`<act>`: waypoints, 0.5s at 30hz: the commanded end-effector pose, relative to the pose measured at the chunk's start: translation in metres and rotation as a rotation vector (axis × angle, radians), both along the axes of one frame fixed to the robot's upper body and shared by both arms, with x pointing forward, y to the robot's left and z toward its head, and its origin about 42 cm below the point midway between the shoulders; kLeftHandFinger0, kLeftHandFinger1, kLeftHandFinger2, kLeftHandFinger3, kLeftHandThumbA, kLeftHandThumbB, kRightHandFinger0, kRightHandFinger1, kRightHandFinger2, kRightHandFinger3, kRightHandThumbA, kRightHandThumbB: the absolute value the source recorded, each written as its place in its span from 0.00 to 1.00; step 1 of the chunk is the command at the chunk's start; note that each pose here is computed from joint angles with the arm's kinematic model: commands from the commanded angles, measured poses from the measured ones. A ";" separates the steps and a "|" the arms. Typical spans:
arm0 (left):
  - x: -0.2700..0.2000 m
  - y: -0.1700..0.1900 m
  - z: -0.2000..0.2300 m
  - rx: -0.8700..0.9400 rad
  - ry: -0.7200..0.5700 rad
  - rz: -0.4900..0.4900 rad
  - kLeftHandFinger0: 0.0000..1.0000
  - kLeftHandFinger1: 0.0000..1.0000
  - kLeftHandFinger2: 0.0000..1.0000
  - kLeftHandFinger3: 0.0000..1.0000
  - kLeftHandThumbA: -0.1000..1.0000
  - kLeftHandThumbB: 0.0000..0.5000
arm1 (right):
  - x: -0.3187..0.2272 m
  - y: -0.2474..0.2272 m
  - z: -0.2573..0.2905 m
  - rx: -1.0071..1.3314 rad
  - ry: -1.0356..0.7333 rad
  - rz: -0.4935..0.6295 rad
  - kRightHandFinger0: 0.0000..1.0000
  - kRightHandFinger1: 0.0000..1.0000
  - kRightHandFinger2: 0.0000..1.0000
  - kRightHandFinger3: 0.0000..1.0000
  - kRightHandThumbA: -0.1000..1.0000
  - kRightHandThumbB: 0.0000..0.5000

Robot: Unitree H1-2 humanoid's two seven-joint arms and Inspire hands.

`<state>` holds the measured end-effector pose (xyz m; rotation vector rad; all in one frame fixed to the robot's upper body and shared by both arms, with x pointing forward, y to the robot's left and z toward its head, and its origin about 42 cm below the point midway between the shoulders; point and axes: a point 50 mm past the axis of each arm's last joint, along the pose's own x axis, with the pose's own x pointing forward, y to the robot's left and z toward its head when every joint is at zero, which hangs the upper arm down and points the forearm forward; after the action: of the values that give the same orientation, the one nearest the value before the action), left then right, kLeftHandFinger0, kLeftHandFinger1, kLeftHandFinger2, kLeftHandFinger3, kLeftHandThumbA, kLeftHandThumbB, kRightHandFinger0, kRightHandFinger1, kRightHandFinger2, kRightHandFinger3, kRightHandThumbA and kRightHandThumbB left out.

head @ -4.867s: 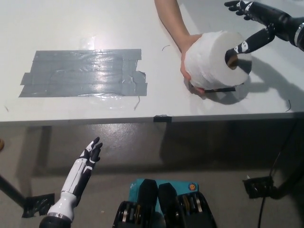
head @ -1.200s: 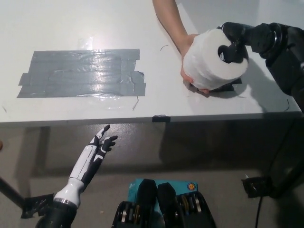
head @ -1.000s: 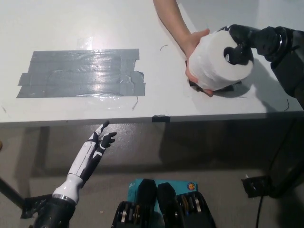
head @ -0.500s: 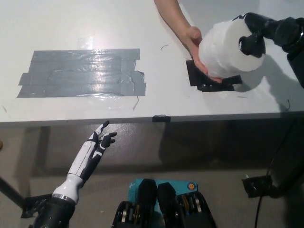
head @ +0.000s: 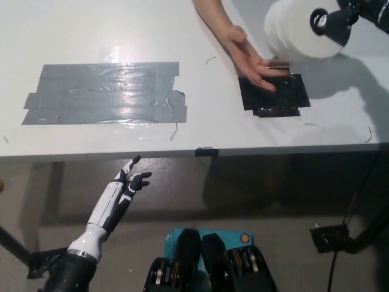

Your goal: A person hands over a roll of toilet paper to the robot , and the robot inserts its right thumb into the hole in the centre to grab the roll, and then places it on the balck area on the desk.

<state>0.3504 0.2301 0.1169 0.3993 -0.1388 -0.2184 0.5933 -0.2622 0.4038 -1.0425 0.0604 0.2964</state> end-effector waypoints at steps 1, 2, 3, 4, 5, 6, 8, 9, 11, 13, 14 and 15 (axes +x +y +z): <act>0.000 0.002 0.007 0.018 -0.042 -0.016 0.84 0.76 0.80 1.00 1.00 0.00 | -0.002 -0.005 0.059 0.042 -0.088 -0.004 0.15 0.63 1.00 1.00 0.00 0.26; 0.000 0.003 0.008 0.022 -0.048 -0.014 0.87 0.77 0.79 1.00 1.00 0.00 | -0.002 -0.005 0.061 0.027 -0.098 -0.004 0.17 0.64 1.00 1.00 0.00 0.29; 0.000 0.003 0.008 0.022 -0.049 -0.013 0.87 0.77 0.79 1.00 1.00 0.00 | -0.002 -0.005 0.061 0.024 -0.101 -0.003 0.17 0.65 1.00 1.00 0.00 0.30; 0.000 0.002 0.008 0.021 -0.048 -0.012 0.87 0.77 0.79 1.00 1.00 0.00 | -0.002 -0.006 0.061 0.023 -0.102 -0.002 0.17 0.65 1.00 1.00 0.00 0.29; 0.000 0.001 0.007 0.017 -0.047 -0.014 0.88 0.78 0.80 1.00 1.00 0.00 | -0.002 -0.005 0.059 0.019 -0.097 -0.006 0.15 0.63 1.00 1.00 0.00 0.29; 0.000 0.001 0.007 0.015 -0.047 -0.014 0.88 0.78 0.80 1.00 1.00 0.00 | -0.002 -0.004 0.058 0.018 -0.095 -0.007 0.15 0.63 1.00 1.00 0.00 0.29; 0.000 0.001 0.008 0.016 -0.052 -0.016 0.86 0.78 0.80 1.00 1.00 0.00 | -0.001 0.001 0.053 0.009 -0.084 -0.013 0.24 0.72 1.00 1.00 0.00 0.27; 0.000 0.001 0.008 0.016 -0.052 -0.017 0.86 0.79 0.81 1.00 1.00 0.00 | -0.001 0.002 0.049 0.021 -0.077 -0.006 0.24 0.75 1.00 1.00 0.00 0.27; 0.001 0.001 0.008 0.014 -0.048 -0.017 0.86 0.80 0.81 1.00 1.00 0.00 | 0.001 0.006 0.042 0.030 -0.064 0.011 0.24 0.78 1.00 1.00 0.00 0.29; 0.001 0.002 0.009 0.014 -0.048 -0.014 0.84 0.79 0.81 1.00 1.00 0.00 | 0.002 0.011 0.035 -0.041 -0.080 0.003 0.26 0.76 1.00 0.97 0.00 0.34; 0.001 0.002 0.009 0.017 -0.050 -0.014 0.84 0.79 0.81 1.00 1.00 0.01 | 0.002 0.013 0.033 -0.062 -0.079 -0.002 0.25 0.75 1.00 0.95 0.00 0.33; 0.002 0.002 0.010 0.020 -0.055 -0.016 0.83 0.78 0.81 1.00 1.00 0.01 | 0.003 0.015 0.030 -0.048 -0.060 -0.005 0.26 0.76 1.00 0.96 0.00 0.31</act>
<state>0.3495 0.2303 0.1160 0.4007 -0.1365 -0.2183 0.5938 -0.2597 0.3988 -1.0577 0.0927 0.3024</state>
